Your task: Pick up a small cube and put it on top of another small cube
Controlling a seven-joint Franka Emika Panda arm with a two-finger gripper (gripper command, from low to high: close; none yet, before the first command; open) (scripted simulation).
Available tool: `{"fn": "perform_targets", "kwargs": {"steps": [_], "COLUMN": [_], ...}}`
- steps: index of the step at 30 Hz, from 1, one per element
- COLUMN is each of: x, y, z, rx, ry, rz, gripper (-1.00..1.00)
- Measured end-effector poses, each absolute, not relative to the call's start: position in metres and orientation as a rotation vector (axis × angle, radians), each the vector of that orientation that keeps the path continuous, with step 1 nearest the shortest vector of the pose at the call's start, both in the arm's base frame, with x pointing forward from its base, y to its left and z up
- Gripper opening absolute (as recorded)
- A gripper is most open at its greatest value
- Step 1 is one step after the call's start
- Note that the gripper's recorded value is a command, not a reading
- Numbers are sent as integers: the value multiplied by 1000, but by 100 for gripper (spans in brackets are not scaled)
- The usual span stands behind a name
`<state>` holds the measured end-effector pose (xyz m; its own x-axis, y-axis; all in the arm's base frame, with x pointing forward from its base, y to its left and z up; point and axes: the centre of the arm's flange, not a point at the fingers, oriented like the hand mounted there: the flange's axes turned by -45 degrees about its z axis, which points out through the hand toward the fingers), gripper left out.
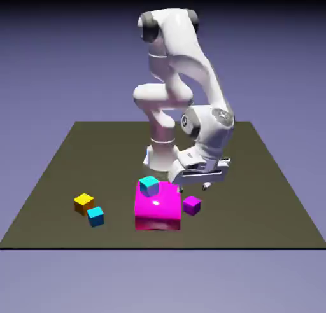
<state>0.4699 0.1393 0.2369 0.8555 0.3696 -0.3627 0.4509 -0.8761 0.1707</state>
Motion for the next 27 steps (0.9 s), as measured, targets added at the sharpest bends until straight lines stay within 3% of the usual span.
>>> {"fn": "perform_targets", "kwargs": {"steps": [12, 27], "x": [459, 453], "y": [191, 219], "z": [148, 82], "rx": [2427, 2000], "ry": [786, 855], "rz": [-1048, -1497], "gripper": [0, 0]}}
